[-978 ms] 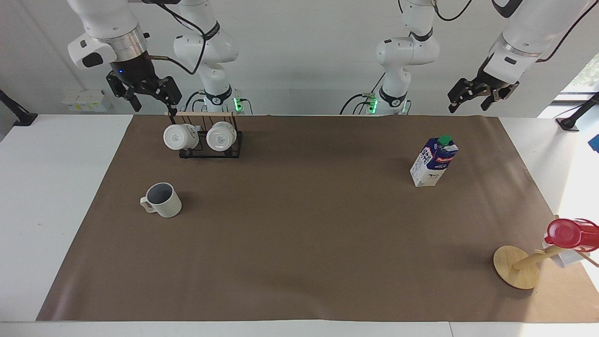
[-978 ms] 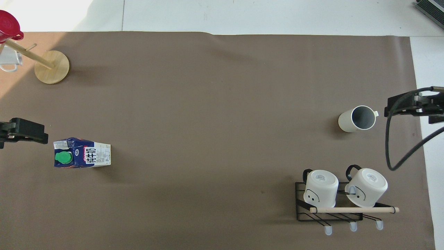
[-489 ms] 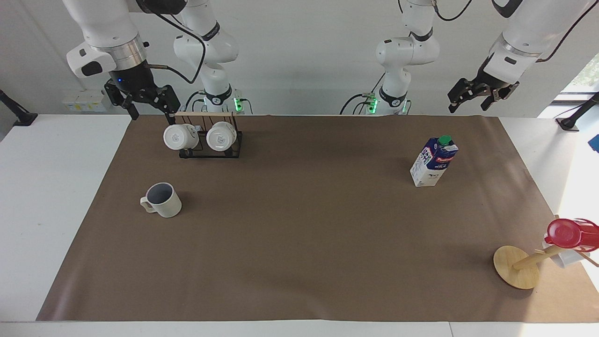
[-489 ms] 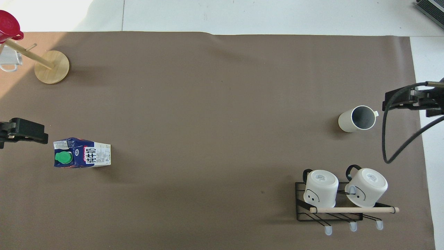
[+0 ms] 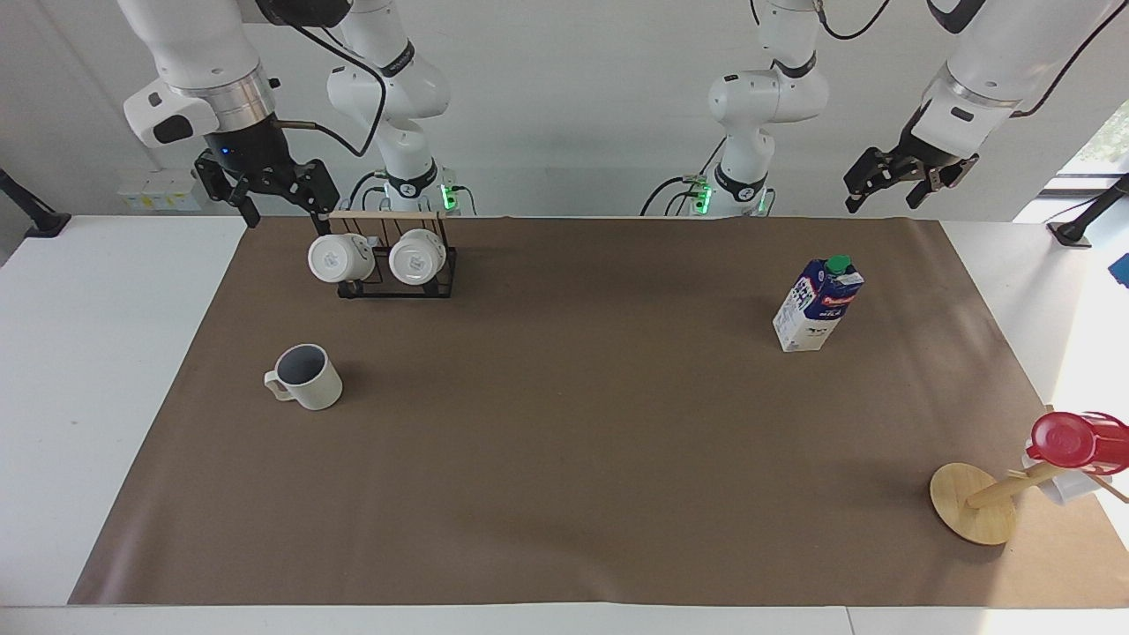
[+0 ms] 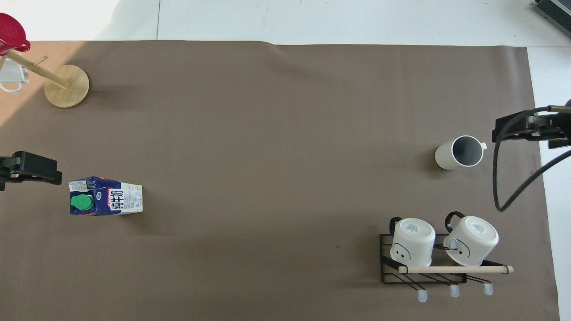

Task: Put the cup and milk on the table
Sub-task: 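Move the right gripper down onto the black-and-white mug rim, then grasp the mug with the right gripper while the left gripper grasps the carton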

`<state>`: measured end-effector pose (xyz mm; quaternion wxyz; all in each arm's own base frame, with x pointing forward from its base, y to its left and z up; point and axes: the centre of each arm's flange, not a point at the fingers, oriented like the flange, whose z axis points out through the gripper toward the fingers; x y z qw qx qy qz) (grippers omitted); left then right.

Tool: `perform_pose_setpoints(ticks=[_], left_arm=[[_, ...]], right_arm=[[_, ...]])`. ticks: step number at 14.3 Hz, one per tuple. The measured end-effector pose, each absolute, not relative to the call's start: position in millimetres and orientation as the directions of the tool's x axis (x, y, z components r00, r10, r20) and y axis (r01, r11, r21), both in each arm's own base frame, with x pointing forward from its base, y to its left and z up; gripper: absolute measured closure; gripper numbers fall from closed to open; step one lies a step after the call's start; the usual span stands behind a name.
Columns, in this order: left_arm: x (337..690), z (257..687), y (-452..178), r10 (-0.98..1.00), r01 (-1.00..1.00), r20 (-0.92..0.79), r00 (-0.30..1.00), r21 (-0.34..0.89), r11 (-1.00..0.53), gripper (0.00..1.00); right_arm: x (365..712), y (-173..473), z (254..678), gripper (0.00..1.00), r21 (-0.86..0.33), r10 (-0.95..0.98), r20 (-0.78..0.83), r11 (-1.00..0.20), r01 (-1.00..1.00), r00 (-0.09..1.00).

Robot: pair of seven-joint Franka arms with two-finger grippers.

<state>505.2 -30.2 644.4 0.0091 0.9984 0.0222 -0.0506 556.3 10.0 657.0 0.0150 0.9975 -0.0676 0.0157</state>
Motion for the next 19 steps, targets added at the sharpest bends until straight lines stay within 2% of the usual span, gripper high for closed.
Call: perform_pose_setpoints(ticks=[10,16,19], left_arm=[[505.1,644.5,-31.2,0.042,0.043,-0.101,0.994,0.016,-0.999,0.0],[501.6,643.5,-30.5,0.039,0.041,-0.11,0.993,0.015,-0.999,0.0],[488.8,632.8,-27.7,0.014,0.016,-0.113,0.993,0.015,-1.0,0.0]], right_arm=[[581.1,8.3,594.6,0.0,0.031,-0.082,0.027,-0.996,-0.083,0.996],[588.1,-19.1,514.1,0.0,0.033,-0.048,0.005,-0.998,-0.048,0.999],[592.4,-34.6,475.5,0.0,0.031,-0.034,0.017,-0.999,-0.034,0.999]])
